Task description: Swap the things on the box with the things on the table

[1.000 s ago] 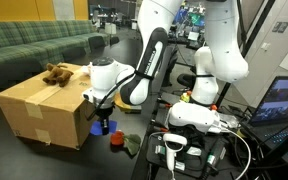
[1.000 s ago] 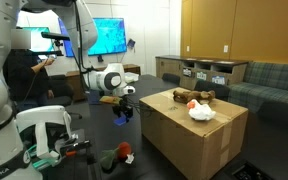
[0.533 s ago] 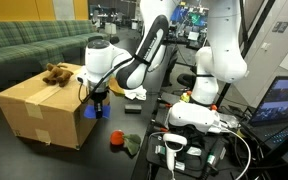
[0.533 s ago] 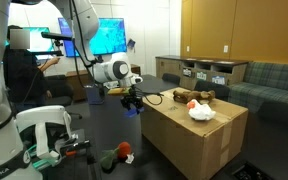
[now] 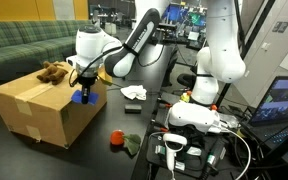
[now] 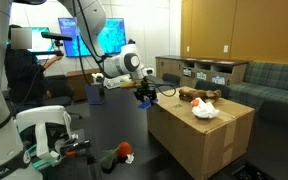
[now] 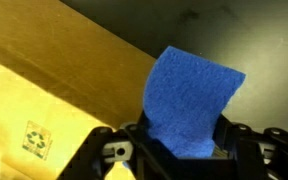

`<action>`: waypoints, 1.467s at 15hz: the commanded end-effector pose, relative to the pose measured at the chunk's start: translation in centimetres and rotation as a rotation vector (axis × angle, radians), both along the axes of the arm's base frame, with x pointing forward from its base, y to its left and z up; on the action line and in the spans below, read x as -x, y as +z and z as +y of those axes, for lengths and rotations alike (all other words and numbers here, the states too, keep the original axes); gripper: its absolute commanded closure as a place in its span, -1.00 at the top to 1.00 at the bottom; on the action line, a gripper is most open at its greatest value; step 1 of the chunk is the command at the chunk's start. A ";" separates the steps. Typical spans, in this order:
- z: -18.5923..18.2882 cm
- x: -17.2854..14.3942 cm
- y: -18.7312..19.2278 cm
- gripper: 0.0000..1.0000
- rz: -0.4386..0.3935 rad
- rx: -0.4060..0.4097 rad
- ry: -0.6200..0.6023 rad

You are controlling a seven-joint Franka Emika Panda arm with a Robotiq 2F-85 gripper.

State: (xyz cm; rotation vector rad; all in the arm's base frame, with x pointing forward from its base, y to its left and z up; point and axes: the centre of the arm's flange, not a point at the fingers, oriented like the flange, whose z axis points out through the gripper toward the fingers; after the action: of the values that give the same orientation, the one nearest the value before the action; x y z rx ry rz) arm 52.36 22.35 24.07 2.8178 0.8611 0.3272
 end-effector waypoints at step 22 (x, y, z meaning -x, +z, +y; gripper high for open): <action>0.4 -11.8 1.5 -0.35 -0.115 -0.033 -0.105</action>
State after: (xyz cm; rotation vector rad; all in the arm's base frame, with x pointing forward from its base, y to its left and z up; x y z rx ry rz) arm 62.70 22.34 25.34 2.8322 0.7209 0.4538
